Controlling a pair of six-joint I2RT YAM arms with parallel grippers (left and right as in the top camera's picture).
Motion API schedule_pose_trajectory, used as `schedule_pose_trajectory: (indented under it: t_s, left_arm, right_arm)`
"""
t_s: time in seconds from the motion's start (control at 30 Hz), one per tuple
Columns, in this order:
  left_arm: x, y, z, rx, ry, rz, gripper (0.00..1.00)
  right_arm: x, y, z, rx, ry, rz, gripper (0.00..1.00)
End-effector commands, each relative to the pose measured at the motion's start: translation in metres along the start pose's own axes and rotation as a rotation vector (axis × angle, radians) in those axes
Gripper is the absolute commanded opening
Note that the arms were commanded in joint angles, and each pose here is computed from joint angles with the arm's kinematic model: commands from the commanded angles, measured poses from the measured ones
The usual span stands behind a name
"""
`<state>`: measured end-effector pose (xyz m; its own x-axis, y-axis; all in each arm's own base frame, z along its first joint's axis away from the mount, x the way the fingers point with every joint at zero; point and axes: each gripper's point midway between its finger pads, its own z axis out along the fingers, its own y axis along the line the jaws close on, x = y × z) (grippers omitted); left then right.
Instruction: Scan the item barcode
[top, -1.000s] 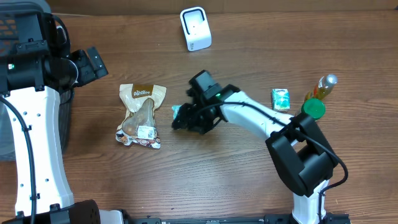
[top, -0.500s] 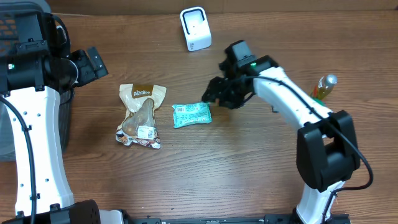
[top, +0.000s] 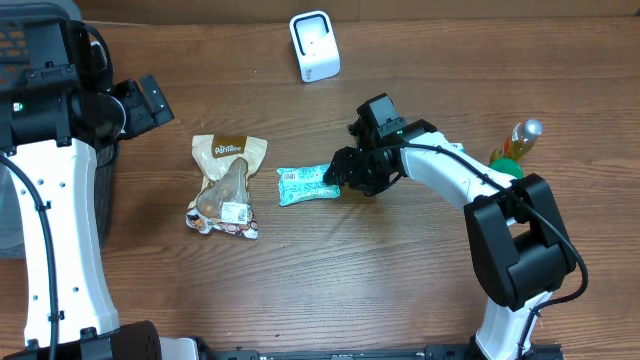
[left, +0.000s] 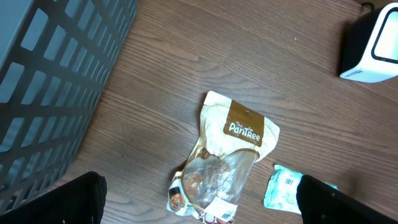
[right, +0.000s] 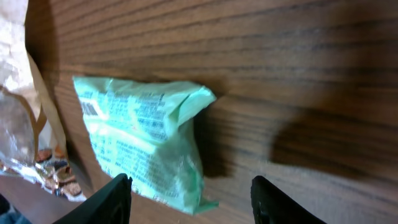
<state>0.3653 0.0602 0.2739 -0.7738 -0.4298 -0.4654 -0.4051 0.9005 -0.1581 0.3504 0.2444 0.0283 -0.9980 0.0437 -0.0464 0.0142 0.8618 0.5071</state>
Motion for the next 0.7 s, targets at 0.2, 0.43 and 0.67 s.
schedule_pose_trajectory:
  t_s: [0.2,0.43,0.67]
  left_arm:
    - [-0.001,-0.001,-0.001,0.003,-0.005,0.014,0.99]
    - [-0.001,-0.001,-0.001,0.003,-0.005,0.014,1.00]
    - [-0.001,-0.001,-0.001,0.003,-0.005,0.014,1.00]
  right_arm:
    - [0.010,0.002,0.011,-0.092,-0.003,0.041,0.54]
    - [0.009,0.004,0.013,-0.114,-0.008,0.078,0.48]
    - [0.008,0.001,0.021,-0.144,-0.044,0.105,0.46]
